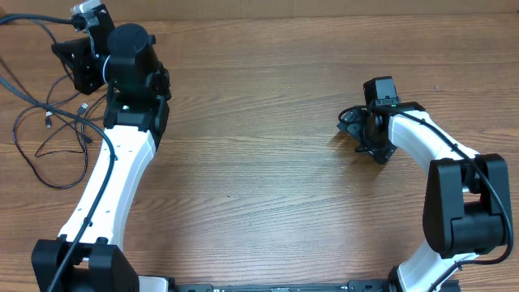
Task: Untangle cables
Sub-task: 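Lift and carry the black cable with the left gripper to the far left, then open the left gripper to release the cable onto the left pile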
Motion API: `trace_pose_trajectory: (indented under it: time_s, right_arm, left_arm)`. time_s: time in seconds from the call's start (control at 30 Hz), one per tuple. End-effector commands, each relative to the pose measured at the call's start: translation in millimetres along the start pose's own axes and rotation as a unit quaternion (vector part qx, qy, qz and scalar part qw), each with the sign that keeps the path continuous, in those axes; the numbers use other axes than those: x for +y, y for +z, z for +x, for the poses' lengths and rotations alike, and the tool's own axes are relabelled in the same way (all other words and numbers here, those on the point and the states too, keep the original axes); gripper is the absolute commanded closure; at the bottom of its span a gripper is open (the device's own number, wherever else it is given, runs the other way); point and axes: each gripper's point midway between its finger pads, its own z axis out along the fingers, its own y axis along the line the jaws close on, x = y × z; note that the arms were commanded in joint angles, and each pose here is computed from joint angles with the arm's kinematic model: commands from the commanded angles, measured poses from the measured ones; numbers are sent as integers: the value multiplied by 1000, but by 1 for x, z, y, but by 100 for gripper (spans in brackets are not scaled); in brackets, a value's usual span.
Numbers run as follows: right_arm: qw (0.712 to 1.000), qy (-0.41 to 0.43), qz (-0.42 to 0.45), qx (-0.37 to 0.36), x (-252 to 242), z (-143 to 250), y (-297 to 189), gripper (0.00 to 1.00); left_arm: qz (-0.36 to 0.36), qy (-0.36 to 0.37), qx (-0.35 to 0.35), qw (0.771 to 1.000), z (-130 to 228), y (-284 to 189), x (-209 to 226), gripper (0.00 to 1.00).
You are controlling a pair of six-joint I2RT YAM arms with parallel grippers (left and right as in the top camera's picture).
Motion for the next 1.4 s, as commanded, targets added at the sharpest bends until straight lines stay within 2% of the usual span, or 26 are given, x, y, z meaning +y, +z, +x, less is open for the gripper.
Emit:
trace_pose_trajectory:
  time_s: [0.0, 0.1, 0.27, 0.4, 0.53, 0.6, 0.63, 0.7, 0.77, 0.87, 0.97, 1.0, 1.1, 1.37]
  right_arm:
    - [1000, -1, 18, 17, -11, 9, 12, 0]
    - [1000, -1, 18, 16, -11, 9, 12, 0]
    - [1000, -1, 18, 17, -11, 9, 12, 0]
    - [1000, -1, 18, 17, -11, 9, 12, 0]
    - [1000, -1, 18, 16, -11, 9, 12, 0]
    - [1000, -1, 18, 17, -11, 9, 12, 0]
    - [1000, -1, 18, 17, -11, 9, 12, 0]
    - [1000, -1, 18, 17, -11, 9, 12, 0]
    - [1000, -1, 18, 17, -11, 9, 12, 0]
    - [1000, -1, 18, 16, -11, 9, 12, 0]
    - [1000, -1, 18, 17, -11, 9, 12, 0]
    - [1000, -1, 18, 17, -11, 9, 12, 0]
    - [1000, -1, 18, 16, -11, 9, 12, 0]
    - [1000, -1, 18, 17, -11, 9, 12, 0]
  left_arm:
    - [31, -14, 9, 999, 7, -3, -5, 96]
    - [112, -7, 40, 993, 33, -9, -36, 96]
    - [236, -17, 107, 966, 70, -24, -76, 96]
    - [273, -27, 130, 953, 79, -27, -87, 96]
    - [261, -30, 136, 955, 82, -17, -81, 93]
    - [266, -33, 142, 953, 85, -14, -81, 80]
    - [285, -41, 149, 946, 86, -16, -86, 64]
    - [324, -65, 163, 930, 87, -23, -97, 49]
    - [380, -86, 179, 903, 87, -35, -113, 34]
    - [465, -89, 199, 858, 89, -62, -133, 18]
    - [517, -82, 222, 822, 96, -84, -142, 5]
    - [529, -78, 231, 813, 99, -90, -143, 2]
    - [548, -66, 254, 794, 110, -102, -144, 1]
    - [537, -23, 315, 782, 143, -113, -132, 0]
